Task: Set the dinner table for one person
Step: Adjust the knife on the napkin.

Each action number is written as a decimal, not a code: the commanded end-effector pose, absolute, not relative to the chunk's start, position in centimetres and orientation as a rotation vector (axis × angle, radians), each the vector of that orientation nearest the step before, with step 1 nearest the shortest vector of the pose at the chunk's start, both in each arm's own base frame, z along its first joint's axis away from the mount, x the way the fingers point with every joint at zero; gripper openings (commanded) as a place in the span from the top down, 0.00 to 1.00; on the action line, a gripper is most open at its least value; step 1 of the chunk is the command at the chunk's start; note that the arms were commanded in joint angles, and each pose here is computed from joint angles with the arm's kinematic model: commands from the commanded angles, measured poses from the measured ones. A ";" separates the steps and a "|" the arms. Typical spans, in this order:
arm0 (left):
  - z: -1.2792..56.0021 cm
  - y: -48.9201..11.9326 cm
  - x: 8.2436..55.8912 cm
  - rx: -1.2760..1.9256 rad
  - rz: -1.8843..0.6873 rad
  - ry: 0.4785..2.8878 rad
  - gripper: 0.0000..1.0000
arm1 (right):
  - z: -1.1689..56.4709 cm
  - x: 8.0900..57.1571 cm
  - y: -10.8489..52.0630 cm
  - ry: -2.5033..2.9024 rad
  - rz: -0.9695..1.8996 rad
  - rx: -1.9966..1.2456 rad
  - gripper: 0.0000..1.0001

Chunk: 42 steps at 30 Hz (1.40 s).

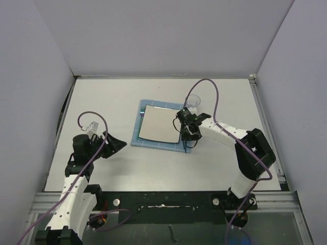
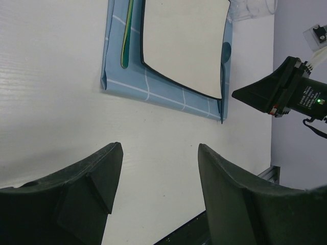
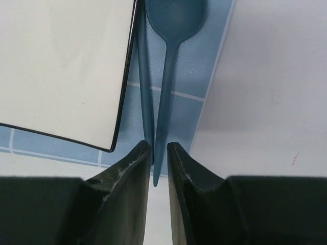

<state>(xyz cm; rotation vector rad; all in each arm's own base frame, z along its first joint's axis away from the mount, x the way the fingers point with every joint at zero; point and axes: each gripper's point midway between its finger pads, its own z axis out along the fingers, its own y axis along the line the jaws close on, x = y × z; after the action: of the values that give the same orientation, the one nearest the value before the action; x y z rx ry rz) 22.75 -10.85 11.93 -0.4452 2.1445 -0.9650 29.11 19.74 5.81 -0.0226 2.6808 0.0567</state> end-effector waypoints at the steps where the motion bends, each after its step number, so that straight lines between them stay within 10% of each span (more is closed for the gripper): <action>1: 13.1 -11.0 23.1 -0.398 -0.978 2.104 0.41 | 6.7 31.2 21.5 2.627 0.118 -0.047 0.77; 42: 12.8 -10.8 24.6 -0.399 -0.954 2.125 0.41 | 2.7 33.3 20.9 2.706 0.149 0.000 0.82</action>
<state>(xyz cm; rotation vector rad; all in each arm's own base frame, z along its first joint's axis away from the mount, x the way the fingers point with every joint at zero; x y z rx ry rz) 23.06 -10.82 10.14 -0.4813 2.2154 -0.9583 33.06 20.72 2.85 -0.0023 2.7250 0.1262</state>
